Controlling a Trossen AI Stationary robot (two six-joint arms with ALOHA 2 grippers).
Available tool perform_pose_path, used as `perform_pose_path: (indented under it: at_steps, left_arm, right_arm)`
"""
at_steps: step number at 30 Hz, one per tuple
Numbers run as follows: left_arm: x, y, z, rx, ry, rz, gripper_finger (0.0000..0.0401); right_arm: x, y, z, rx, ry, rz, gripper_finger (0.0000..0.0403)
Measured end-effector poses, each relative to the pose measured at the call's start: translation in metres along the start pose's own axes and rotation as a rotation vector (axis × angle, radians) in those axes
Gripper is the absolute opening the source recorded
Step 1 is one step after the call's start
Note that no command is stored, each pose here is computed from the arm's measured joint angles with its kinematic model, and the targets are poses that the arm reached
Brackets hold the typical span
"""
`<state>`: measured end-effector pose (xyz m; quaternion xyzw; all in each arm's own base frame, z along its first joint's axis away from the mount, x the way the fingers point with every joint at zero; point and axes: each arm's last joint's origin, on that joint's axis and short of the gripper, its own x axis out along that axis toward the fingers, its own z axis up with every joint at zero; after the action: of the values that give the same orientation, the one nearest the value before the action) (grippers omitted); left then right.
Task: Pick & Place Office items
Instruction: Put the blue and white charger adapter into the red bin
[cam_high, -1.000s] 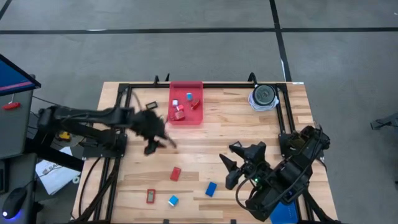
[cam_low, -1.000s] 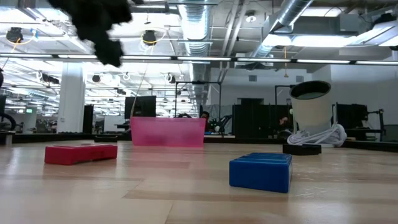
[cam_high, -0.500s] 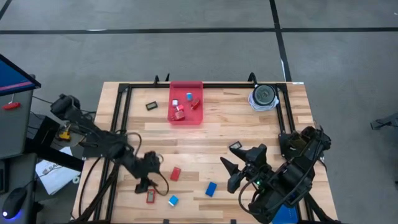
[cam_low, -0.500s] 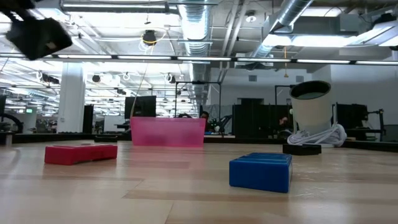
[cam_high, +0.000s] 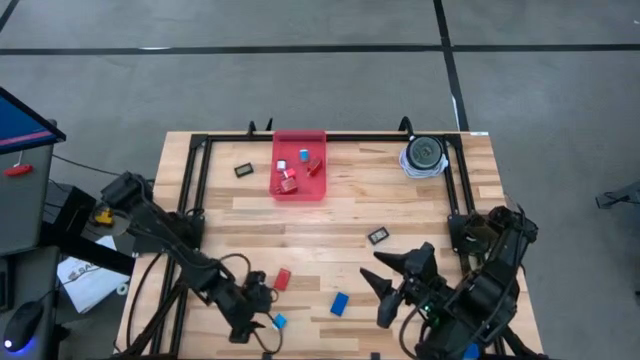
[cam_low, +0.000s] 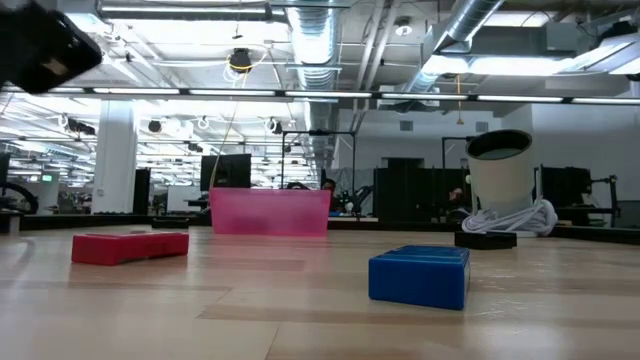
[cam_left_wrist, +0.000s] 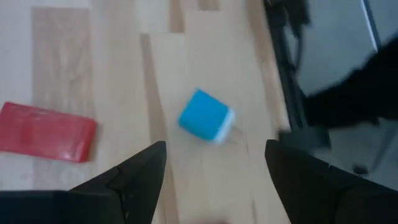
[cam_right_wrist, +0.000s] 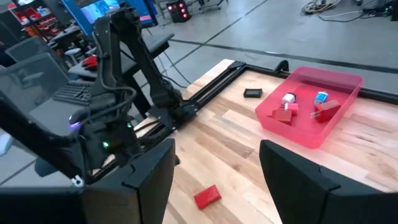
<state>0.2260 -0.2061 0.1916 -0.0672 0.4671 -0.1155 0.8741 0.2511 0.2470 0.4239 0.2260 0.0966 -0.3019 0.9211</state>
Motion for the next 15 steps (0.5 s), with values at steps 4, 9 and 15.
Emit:
perform_pose_path:
  at_steps: [4, 9, 15]
  left_arm:
    - [0.017, 0.001, 0.005, -0.14, -0.004, 0.028, 0.0271]
    - [0.03, 0.005, 0.006, -0.456, -0.023, 0.075, 0.0272]
    - [0.029, 0.0, 0.004, -0.648, -0.067, 0.087, 0.0272]
  right_arm:
    - [-0.005, 0.002, -0.002, 0.011, 0.002, 0.02, 0.0228]
    - [-0.01, 0.004, -0.005, 0.037, 0.0, 0.036, 0.0228]
    - [-0.011, 0.009, -0.005, 0.049, -0.004, 0.06, 0.0228]
